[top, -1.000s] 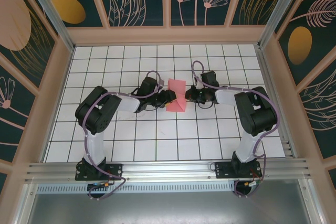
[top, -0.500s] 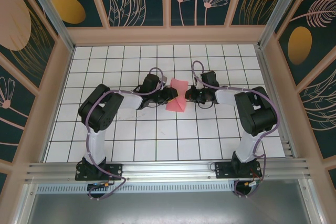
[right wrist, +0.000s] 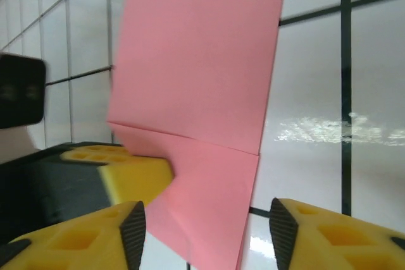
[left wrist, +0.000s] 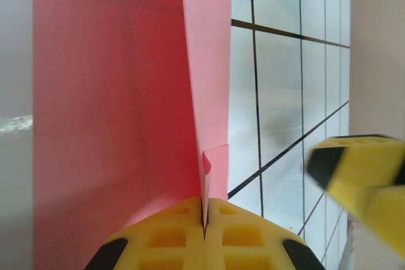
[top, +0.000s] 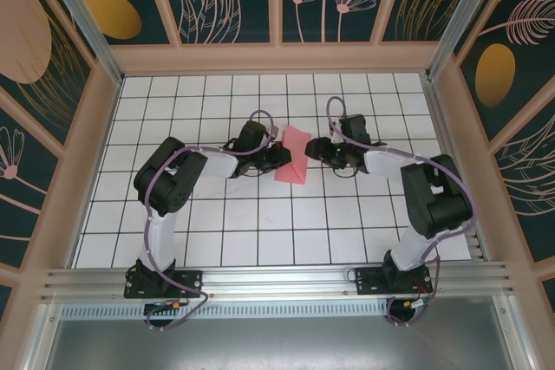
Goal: Fold a paper plane with a square sheet of paper (pick it up from the middle)
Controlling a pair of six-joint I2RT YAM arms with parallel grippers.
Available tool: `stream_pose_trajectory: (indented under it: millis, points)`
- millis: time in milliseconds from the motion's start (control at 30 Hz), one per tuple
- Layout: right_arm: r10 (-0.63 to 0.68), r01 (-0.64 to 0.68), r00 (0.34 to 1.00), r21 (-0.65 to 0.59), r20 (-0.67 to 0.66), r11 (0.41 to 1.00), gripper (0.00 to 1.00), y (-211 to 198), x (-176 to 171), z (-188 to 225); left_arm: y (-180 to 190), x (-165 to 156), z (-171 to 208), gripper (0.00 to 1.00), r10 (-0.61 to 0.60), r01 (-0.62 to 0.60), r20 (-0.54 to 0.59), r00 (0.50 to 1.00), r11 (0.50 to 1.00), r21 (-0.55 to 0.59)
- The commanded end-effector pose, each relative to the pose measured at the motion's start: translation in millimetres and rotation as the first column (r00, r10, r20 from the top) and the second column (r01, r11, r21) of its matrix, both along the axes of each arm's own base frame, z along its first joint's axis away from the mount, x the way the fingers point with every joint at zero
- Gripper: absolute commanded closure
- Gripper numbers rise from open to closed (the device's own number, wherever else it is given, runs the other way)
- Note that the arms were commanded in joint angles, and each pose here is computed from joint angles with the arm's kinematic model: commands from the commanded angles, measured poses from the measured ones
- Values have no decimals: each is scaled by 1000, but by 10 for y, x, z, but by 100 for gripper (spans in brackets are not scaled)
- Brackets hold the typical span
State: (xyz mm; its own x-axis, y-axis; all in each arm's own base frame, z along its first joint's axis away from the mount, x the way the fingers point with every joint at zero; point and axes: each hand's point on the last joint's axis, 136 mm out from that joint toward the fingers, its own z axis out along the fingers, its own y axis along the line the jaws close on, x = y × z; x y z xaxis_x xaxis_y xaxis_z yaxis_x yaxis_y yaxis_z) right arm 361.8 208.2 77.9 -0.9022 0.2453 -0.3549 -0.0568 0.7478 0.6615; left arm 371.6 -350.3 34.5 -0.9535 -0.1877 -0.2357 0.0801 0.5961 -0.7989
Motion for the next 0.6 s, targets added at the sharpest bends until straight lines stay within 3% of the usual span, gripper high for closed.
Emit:
stream_pose_trajectory:
  millis: [0,167,333,433,567]
  points:
    - [-75,77,995,-27,73,997,33,-206,27,292,61,63,187,97,-17,9,90,996,997,82]
    - [-161,176,972,-77,171,981,19,-470,4,588,338,89,441,97,4,-46,169,986,968,247]
    - [-215,252,935,-102,280,962,1,-684,-11,829,740,119,692,97,15,-152,280,960,867,475]
    - [-245,293,915,-110,321,950,1,-801,-9,900,971,176,770,97,10,-236,345,939,748,620]
    - [-254,310,916,-148,311,939,1,-914,-30,856,1222,253,834,97,-22,-353,422,906,509,785]
